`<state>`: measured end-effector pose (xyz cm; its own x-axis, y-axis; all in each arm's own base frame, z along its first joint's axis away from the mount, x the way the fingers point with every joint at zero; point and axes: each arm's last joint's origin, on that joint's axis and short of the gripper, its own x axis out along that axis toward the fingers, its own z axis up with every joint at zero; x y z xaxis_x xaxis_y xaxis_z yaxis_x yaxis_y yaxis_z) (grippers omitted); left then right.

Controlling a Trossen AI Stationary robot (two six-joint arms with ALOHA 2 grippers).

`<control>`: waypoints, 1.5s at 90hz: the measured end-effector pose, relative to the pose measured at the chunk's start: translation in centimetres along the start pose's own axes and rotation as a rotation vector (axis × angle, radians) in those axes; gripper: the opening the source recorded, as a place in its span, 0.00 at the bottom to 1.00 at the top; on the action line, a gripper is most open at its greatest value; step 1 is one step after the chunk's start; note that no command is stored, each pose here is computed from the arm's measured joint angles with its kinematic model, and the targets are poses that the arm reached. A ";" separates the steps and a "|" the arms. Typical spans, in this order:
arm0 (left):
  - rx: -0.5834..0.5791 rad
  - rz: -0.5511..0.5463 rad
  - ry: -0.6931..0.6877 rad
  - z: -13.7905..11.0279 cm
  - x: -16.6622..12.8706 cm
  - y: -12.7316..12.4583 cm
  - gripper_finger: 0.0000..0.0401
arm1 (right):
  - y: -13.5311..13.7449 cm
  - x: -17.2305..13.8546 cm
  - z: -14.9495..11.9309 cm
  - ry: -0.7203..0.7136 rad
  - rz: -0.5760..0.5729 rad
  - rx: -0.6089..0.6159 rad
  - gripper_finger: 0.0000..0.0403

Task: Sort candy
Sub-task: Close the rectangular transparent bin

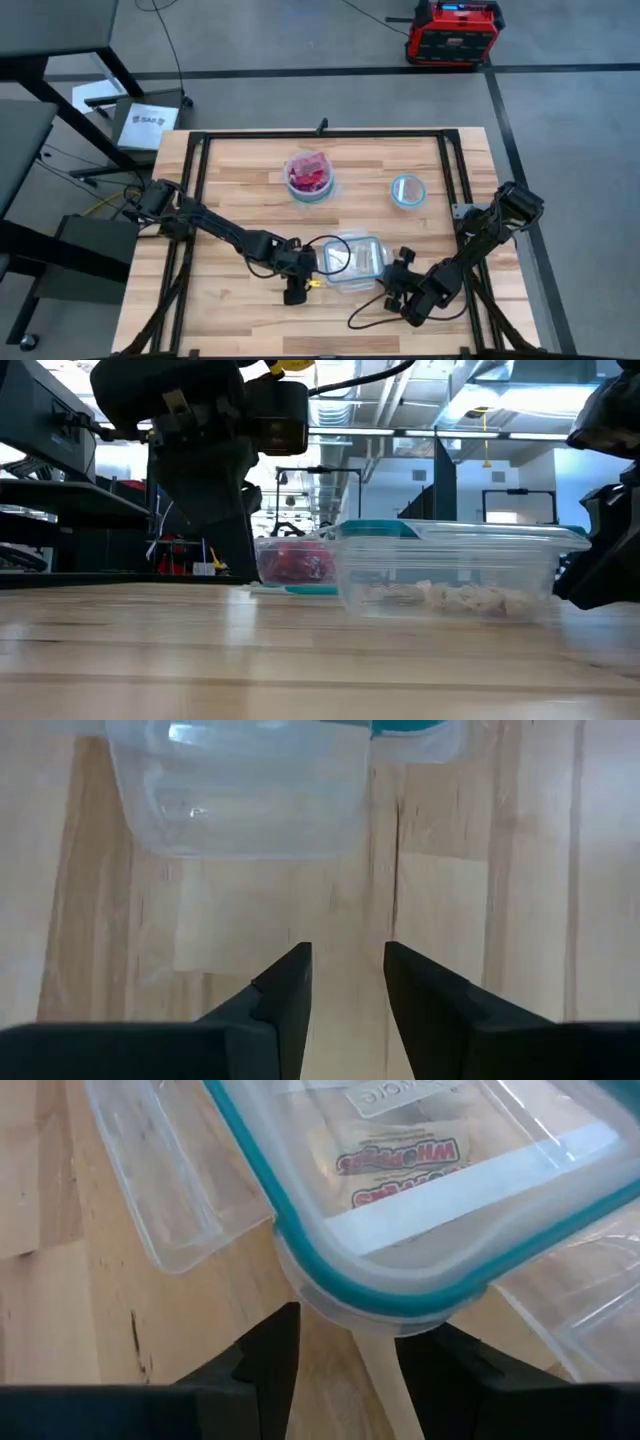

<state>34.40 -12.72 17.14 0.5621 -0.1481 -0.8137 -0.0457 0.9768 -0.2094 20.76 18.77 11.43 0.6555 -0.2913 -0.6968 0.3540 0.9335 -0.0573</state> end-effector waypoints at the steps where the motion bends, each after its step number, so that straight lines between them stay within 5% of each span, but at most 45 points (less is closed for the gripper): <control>1: 0.002 0.000 0.000 0.0 0.0 0.0 0.29 | 0.0 0.0 0.0 0.000 0.000 0.000 0.37; 135: 0.069 0.003 -0.045 0.4 0.0 -0.1 0.28 | 0.0 0.0 0.0 0.004 0.002 -0.002 0.37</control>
<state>34.70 -12.77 17.38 0.5985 -0.1392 -0.7889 0.0088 0.9859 -0.1672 20.77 18.77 11.43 0.6537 -0.2886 -0.6996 0.3516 0.9344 -0.0570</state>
